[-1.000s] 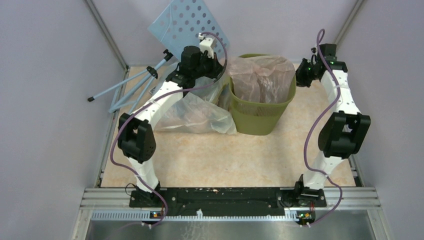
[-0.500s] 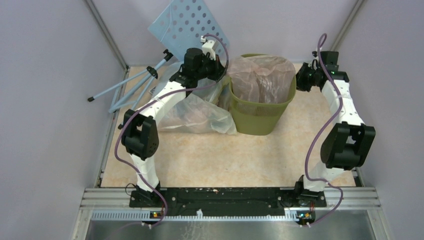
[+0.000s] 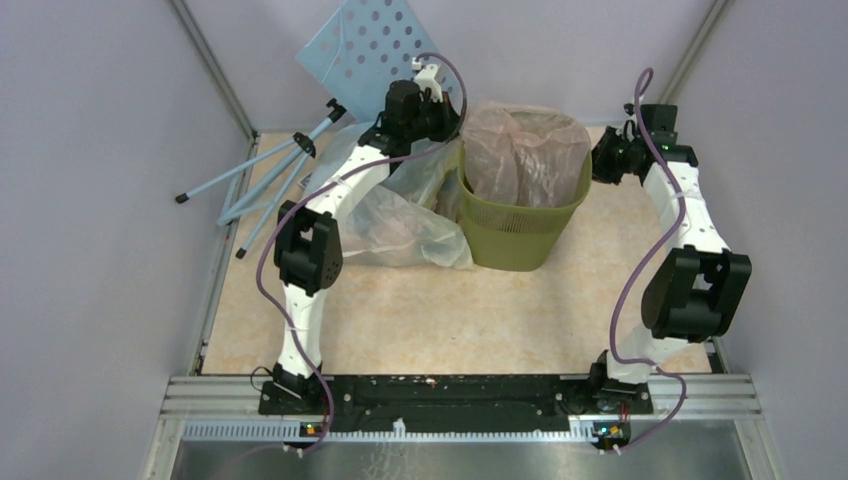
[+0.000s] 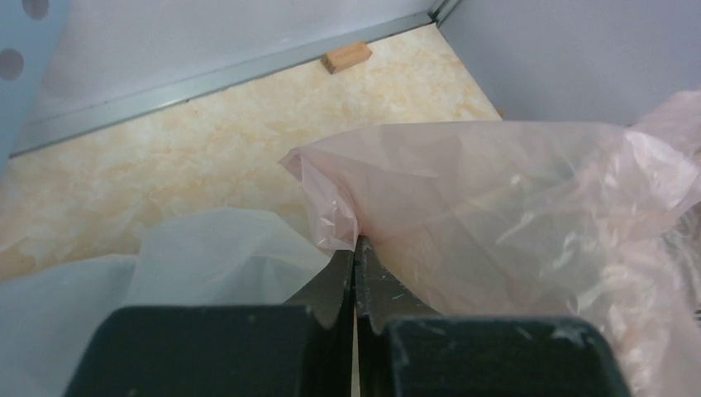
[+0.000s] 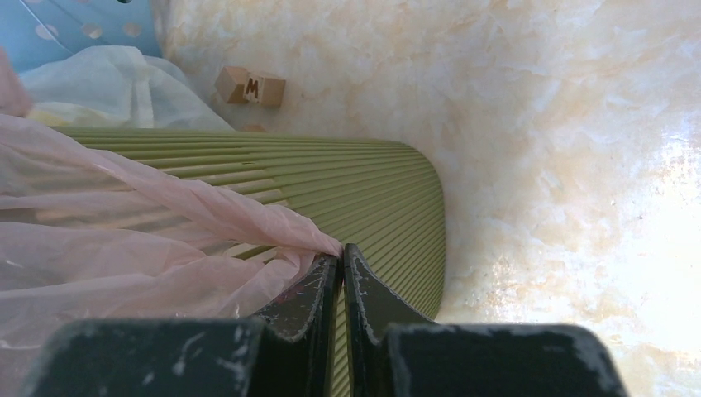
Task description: Put the trash bags into the trash bin
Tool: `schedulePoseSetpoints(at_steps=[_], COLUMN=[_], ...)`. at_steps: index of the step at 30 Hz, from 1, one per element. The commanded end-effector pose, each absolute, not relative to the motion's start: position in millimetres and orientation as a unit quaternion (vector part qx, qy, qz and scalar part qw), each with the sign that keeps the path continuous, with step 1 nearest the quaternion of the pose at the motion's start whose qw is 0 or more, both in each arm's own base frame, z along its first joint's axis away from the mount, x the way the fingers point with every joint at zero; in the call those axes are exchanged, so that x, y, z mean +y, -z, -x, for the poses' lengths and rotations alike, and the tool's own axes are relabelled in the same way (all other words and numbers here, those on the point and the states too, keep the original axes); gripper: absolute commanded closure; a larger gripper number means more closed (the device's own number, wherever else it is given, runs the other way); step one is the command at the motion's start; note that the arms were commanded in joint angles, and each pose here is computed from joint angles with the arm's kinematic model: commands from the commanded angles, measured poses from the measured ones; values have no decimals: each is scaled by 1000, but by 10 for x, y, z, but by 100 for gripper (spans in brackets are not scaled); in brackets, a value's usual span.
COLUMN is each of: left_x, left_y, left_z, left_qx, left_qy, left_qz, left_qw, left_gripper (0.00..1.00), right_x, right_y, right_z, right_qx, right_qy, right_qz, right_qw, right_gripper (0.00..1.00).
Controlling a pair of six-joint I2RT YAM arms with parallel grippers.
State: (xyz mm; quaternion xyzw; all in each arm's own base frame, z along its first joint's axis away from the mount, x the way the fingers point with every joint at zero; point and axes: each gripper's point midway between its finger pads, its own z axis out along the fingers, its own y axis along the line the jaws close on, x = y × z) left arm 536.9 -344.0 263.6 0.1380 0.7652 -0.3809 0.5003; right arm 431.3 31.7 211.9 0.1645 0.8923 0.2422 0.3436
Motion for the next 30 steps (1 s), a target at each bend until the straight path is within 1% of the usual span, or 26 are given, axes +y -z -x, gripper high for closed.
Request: schedulePoseSetpoints(at_steps=[1,6,9,12,16,21,24,30], left_x=[-3370,-3359,-3391,-3355,-3243,-3065,-2945,-2725], left_y=[-2340,-2024,-1953,-1979,-2194,-2795,-3030,-3184], left_z=[-5388,-5291,-5195,-5102,-4953,-4894,-4850,-4622], left_qx=[789,808,813,811,797,761,750,735], left_qy=[364,363,375,378,374,359,344,328], left_qz=[-120,-124,-130,-132,-132,-129,-121,-105], left_qw=[480,447,425,426,456,525,552,584], left_gripper=[100,100,100,100,100,100,100,99], right_x=[296,344,379,378,321,133,51,48], right_y=[-2325,-2357,-2374,-2388,-2451,-2658,-2730,-2622], right_z=[-4268,-4237,-4217,-4208,-4203,-4249,-4252,-4180], right_qx=[884,881,881,880,879,872,870,878], right_qy=[-242,-249,-250,-248,-234,-194,-176,-171], right_qz=[-152,-147,-143,-144,-153,-176,-187,-184], right_qw=[369,375,376,378,388,412,420,409], right_gripper=[94,95,95,97,100,100,100,100])
